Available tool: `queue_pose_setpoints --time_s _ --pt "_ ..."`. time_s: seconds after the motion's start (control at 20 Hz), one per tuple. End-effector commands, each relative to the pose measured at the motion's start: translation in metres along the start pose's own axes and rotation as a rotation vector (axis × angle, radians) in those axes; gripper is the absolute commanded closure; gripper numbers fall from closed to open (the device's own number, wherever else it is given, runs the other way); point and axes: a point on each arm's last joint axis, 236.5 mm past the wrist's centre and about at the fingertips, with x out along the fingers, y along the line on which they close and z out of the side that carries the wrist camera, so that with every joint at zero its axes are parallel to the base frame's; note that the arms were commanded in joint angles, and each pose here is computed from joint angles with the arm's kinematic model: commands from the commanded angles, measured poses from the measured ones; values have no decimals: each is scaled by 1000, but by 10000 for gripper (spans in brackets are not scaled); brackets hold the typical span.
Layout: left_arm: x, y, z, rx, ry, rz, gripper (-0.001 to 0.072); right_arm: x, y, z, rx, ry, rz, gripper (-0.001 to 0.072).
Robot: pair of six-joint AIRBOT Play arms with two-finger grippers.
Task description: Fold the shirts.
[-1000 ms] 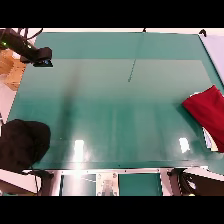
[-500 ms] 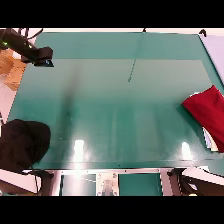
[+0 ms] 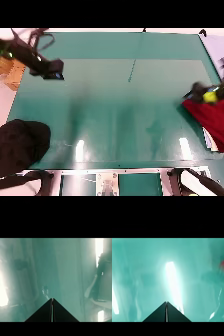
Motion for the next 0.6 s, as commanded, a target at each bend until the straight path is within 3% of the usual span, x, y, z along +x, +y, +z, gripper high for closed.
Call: queue_pose_setpoints --time_s 0.0,0.2,0.55 --pt "33 -22 -72 -12 43 -19 687 47 12 -92 -77 120 23 690" --pt "63 -18 -128 -56 102 -13 686 56 14 -118 -110 125 28 690" --pt "63 -18 -129 -60 100 -14 685 56 14 -120 -106 132 30 690"
